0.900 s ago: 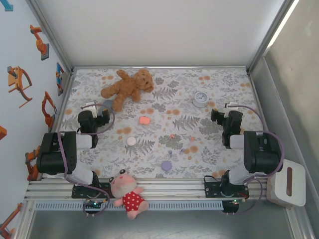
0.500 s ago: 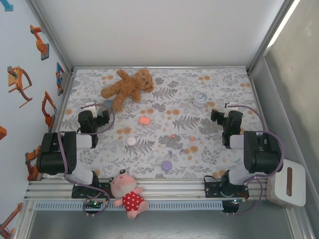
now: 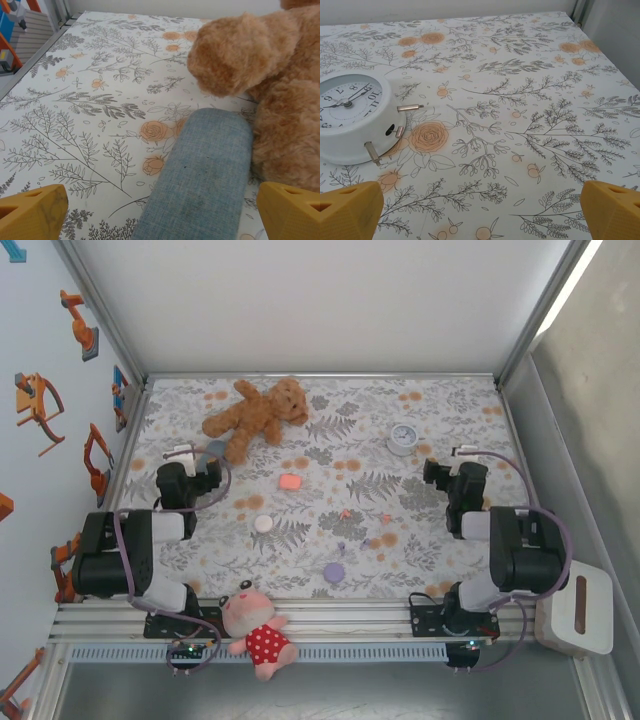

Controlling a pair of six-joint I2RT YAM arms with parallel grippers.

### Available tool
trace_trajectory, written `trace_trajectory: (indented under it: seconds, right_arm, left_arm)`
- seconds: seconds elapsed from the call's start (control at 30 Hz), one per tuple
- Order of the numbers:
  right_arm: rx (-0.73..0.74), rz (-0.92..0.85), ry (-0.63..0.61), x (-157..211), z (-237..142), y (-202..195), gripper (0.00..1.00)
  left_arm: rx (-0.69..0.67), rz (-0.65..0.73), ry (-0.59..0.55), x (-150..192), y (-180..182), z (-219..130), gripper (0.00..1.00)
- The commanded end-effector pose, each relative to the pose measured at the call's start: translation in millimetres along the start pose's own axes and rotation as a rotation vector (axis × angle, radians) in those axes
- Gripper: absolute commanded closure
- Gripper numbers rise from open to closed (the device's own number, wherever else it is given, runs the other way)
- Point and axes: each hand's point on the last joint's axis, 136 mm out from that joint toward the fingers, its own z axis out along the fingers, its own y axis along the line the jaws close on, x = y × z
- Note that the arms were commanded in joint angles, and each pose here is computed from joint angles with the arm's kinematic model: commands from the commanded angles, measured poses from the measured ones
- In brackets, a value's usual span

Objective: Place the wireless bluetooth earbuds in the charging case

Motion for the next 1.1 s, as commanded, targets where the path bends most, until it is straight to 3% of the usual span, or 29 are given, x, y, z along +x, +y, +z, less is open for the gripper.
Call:
trace_trajectory:
  seconds: [0.0,0.07,0.23,0.37,0.7,1.07]
  right_arm:
    - [-0.003,0.012,-0.032,-22.4,-14.1,1.1,0.01]
    - [-0.037,0.022,-0.003,-28.0,-20.5,6.8,0.02]
    - [-0.128,0.031,0.022,-53.8,-39.5,23.0,0.04]
    - [-0.223,0.015,0.007,-78.2,-55.3,40.9,0.01]
    - [-0.501,-0.281,0.069,-91.9,-75.7,130.1,0.01]
    - [-0.885,-0.716,0.122,-62.1,-94.0,265.7,0.01]
  left_arm:
    - [-0.014,0.024,-0.065,-29.7,-0.9,-20.1,0.04]
    - [-0.033,-0.002,-0.085,-47.6,0.5,-33.3,0.04]
    - [0.067,-0.149,-0.156,-98.9,-16.5,-62.0,0.04]
    - [0.141,-0.242,-0.113,-122.6,-29.0,-79.2,0.04]
    - [0.235,-0.364,0.056,-106.2,-46.0,-111.1,0.04]
    - [0.326,-0.268,0.073,-98.7,-58.2,-143.6,0.04]
